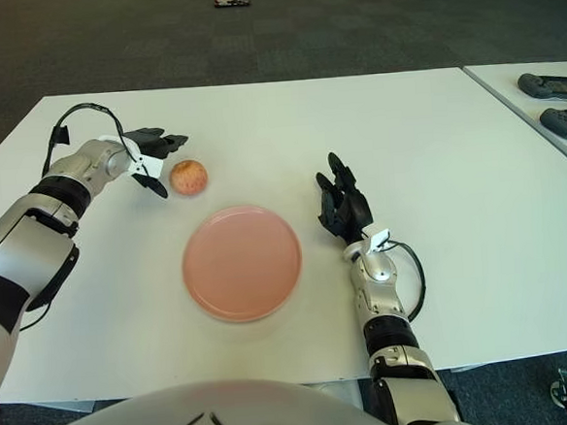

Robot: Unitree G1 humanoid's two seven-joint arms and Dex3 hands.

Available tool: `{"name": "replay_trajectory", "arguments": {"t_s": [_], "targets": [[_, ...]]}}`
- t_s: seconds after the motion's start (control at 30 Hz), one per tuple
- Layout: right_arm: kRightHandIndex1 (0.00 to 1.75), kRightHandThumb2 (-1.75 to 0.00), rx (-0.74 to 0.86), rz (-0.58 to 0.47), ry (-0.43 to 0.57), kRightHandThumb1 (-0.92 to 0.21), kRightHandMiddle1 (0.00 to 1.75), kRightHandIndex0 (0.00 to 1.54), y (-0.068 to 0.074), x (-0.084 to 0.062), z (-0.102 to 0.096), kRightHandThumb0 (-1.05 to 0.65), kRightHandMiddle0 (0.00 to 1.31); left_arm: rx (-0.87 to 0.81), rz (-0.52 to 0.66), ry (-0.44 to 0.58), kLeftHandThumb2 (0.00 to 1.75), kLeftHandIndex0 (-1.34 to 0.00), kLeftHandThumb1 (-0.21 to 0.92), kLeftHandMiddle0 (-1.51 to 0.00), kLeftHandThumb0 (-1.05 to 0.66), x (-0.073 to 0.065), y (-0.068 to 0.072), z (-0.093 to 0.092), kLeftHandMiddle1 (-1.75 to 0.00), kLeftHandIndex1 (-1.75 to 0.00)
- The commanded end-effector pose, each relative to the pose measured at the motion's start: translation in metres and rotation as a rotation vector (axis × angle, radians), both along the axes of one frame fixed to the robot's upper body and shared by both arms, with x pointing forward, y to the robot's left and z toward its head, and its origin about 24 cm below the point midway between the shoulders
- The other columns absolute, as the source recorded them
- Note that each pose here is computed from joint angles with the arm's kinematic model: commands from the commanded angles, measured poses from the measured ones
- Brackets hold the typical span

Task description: Put the apple into the plate.

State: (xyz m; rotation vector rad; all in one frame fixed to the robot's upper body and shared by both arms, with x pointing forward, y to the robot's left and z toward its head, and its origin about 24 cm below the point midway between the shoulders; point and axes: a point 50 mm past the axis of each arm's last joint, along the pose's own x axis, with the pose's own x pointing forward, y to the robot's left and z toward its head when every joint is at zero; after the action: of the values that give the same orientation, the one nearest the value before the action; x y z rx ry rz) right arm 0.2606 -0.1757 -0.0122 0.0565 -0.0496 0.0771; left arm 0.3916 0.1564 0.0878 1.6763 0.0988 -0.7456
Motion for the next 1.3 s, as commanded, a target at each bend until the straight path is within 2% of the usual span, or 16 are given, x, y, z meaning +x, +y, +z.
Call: {"name": "replay_trajectory", "arguments": {"t_s": [0.0, 0.3, 1.27], "targets": [[0.00, -0.71, 0.024, -0.009, 0.147, -0.92, 0.11, 0.06, 0.0041, -0.0158, -0.0273, -0.68, 0.00, -0.003, -0.013, -0.037, 0.02, 0.00, 0.85, 0.00, -1.05, 0.0045, -0.0003, 0.0129, 0.00, 0.00], [0.01, -0.71, 0.034, -0.009, 0.141, -0.92, 0.16, 0.08, 0.0046, -0.0162, -0.0274, -0.66, 0.00, -0.050, -0.032, -0.054, 0.01, 0.00, 0.83, 0.00, -1.05, 0.0044, -0.0019, 0.0166, 0.00, 0.00], [0.00, -0.70, 0.044, -0.014, 0.151, -0.92, 0.15, 0.08, 0.0029, -0.0157, -0.0293, -0.65, 0.00, -0.123, -0.024, -0.062, 0.01, 0.00, 0.81, 0.00, -1.05, 0.0044, -0.0080, 0.0159, 0.00, 0.00]]}}
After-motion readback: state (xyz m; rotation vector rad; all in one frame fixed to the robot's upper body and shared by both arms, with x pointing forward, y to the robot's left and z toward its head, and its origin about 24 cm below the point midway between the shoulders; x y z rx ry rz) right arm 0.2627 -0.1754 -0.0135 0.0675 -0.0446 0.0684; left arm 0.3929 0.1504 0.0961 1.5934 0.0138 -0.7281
